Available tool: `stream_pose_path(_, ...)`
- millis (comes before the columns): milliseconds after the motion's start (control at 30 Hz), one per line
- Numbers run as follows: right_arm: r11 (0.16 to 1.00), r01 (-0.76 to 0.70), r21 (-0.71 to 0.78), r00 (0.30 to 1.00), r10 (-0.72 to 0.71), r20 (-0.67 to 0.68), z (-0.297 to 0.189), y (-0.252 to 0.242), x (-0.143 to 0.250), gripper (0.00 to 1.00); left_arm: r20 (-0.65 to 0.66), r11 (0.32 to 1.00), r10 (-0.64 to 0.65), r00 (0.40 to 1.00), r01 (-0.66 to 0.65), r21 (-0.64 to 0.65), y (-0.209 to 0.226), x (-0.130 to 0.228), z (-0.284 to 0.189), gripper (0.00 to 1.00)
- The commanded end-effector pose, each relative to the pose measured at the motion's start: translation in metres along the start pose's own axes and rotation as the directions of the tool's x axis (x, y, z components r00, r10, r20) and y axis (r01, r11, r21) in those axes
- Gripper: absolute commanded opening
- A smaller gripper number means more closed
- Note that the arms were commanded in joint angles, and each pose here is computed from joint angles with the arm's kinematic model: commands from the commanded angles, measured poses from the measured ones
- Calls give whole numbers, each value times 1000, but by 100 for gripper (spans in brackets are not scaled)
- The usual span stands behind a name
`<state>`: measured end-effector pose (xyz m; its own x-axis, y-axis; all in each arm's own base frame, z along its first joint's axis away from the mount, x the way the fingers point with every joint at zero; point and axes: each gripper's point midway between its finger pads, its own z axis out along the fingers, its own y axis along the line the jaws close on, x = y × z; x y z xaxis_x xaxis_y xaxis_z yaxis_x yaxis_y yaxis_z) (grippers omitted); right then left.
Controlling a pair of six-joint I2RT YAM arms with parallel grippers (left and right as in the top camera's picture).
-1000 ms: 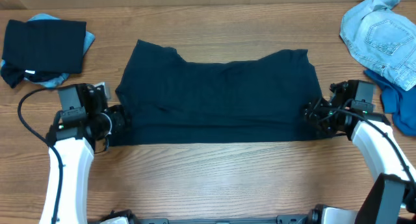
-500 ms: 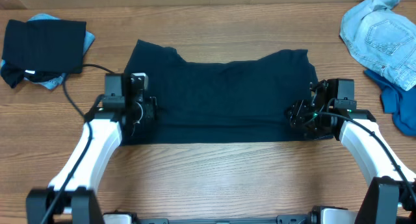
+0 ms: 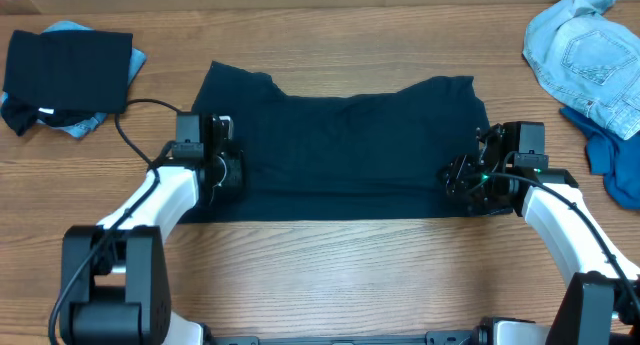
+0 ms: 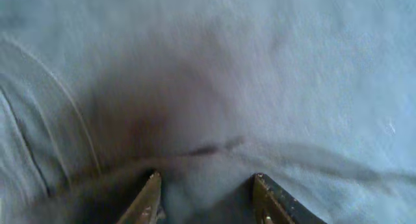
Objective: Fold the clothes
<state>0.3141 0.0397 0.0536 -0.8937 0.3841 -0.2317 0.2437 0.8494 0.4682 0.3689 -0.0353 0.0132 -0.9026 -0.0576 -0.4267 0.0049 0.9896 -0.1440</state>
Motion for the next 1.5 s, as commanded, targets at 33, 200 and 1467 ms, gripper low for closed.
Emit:
stream_pose_path(33, 1000, 14, -5, 1000, -14, 19, -7, 5, -6, 44, 55, 997, -27, 998, 30, -68, 11, -23, 8, 48)
stream_pose_path(200, 1000, 8, 1, 1000, -8, 5, -6, 4, -3, 45, 106, 989, -29, 994, 44, -138, 21, -51, -1, 49)
stream_pose_path(1467, 990, 138, -17, 949, -127, 290, -8, 26, -195, 89, 259, 993, -36, 965, 6, 117, -46, -183, -117, 94)
